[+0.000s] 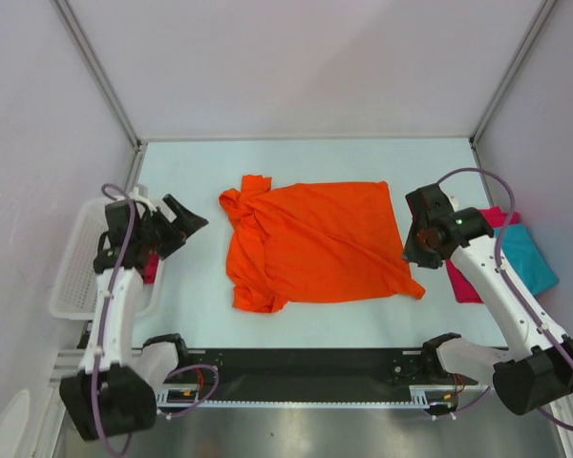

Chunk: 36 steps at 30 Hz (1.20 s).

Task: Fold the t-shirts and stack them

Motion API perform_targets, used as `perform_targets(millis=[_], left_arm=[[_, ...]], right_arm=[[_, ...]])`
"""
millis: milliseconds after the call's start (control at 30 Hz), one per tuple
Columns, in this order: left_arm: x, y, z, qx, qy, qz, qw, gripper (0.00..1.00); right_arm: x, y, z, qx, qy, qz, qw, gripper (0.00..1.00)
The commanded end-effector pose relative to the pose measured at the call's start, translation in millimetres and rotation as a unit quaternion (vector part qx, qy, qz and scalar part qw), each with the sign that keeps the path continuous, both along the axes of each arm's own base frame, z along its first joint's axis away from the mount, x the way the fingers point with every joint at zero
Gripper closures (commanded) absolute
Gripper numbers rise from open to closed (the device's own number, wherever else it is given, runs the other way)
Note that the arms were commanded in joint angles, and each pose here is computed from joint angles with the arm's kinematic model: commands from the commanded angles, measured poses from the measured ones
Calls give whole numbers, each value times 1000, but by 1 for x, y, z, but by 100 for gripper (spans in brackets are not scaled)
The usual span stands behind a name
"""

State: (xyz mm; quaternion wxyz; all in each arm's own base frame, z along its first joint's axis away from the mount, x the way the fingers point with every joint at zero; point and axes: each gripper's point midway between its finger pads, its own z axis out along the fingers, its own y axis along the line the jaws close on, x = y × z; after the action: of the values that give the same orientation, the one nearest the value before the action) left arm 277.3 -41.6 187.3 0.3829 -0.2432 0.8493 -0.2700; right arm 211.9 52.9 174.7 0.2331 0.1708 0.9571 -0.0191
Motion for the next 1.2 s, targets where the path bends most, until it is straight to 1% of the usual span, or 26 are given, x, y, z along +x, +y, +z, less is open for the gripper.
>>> perform_targets(millis=[0,67,100,200,233,300,333,433,467,567,667,767,867,933,967,1033,1100,1167], left_arm=[[63,-3,12,-8,-34,-34,999,0],[80,-7,13,-13,-34,-55,998,0],[96,-9,10,-19,-28,-63,997,0],[118,-18,17,-24,-43,-77,996,1],[124,-22,8,-34,-29,-83,996,0],[132,-36,12,-42,-33,-102,993,0],[134,-42,4,-48,-21,-106,993,0],[136,-69,-2,-54,-14,-134,989,0],[132,-90,-8,-54,-6,-157,986,0],[124,-121,-25,-49,12,-186,981,0],[116,-139,-41,-47,30,-202,978,0],[111,-143,-59,-41,48,-203,977,0],[108,-135,-69,-19,61,-189,980,1],[112,-125,-64,9,53,-170,984,1],[110,-119,-66,24,64,-159,985,0],[116,-105,-62,58,59,-130,988,0],[118,-100,-63,74,67,-125,987,0],[120,-101,-67,75,76,-129,986,0]], right_arm=[[22,28,5,30,-31,23,999,64],[26,37,5,32,-34,35,998,64],[28,38,6,29,-34,35,998,64],[30,40,8,20,-38,37,998,64],[30,40,9,19,-40,37,998,64],[29,38,10,15,-40,35,998,64],[30,38,11,14,-42,35,998,64],[30,37,10,13,-41,32,999,64],[30,37,11,13,-42,31,999,64],[31,37,9,11,-39,30,999,65],[30,37,10,10,-40,29,999,65],[29,34,10,6,-41,27,999,66],[25,30,9,-1,-40,26,999,65],[23,29,8,-2,-39,25,999,65],[23,29,8,-2,-39,24,999,66],[23,29,6,-2,-37,25,999,66],[23,30,5,0,-36,23,999,66],[24,31,6,1,-38,25,999,66]])
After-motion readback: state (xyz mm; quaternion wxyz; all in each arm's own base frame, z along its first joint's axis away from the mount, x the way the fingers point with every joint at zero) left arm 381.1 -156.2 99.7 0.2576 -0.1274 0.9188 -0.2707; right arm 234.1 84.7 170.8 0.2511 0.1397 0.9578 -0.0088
